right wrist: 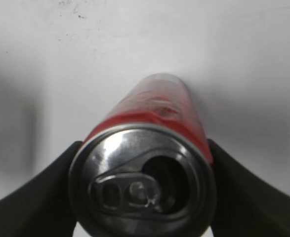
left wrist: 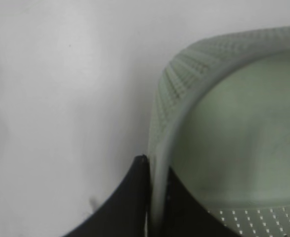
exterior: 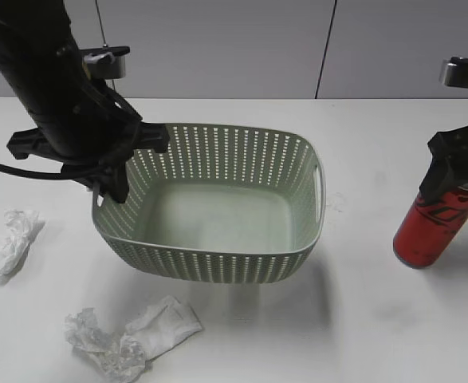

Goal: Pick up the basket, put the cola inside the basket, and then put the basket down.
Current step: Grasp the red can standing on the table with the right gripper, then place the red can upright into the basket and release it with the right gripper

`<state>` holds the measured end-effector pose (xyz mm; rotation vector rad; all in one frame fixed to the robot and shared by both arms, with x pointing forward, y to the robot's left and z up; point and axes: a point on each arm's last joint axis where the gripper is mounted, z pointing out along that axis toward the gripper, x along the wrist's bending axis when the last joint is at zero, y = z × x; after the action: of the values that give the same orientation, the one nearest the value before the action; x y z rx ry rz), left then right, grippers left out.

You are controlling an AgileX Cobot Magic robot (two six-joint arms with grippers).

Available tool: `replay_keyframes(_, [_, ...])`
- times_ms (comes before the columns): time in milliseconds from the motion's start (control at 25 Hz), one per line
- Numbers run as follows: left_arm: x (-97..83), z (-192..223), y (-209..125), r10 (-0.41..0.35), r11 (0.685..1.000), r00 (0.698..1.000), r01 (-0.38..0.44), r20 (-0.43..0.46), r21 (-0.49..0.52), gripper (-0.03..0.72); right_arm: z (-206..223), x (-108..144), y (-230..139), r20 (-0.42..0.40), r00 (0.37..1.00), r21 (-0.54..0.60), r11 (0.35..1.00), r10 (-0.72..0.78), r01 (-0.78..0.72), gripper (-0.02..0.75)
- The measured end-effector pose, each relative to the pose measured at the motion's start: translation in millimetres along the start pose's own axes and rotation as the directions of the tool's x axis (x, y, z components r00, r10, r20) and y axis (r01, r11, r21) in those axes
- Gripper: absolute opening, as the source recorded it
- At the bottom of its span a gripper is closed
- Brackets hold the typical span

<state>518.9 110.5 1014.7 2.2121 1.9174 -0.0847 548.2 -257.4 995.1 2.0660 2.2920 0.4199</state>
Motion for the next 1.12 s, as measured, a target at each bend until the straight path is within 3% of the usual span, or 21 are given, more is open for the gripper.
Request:
replay_keyframes(240, [0.0,0,0,0.0,1.0,1.0,0.0,0.0,0.0,-0.004,-14,4,5,-0.017,1.0,0.05,0.999,-0.001,0.002,0.501])
replay_keyframes(440, [0.0,0,0,0.0,1.0,1.0,0.0,0.0,0.0,-0.004,-47,16,21,-0.095,0.995,0.054,0.999,0.006,-0.001,0.501])
replay_keyframes(760, [0.0,0,0,0.0,1.0,1.0,0.0,0.0,-0.001,-0.004,-114,47,14,-0.145,0.985,-0.141,0.988,-0.088,0.067,0.501])
replay_keyframes(1120, [-0.3,0,1,0.0,1.0,1.0,0.0,0.003,-0.008,-0.004,-183,110,-26,-0.231,0.92,-0.332,0.915,-0.317,0.231,0.501])
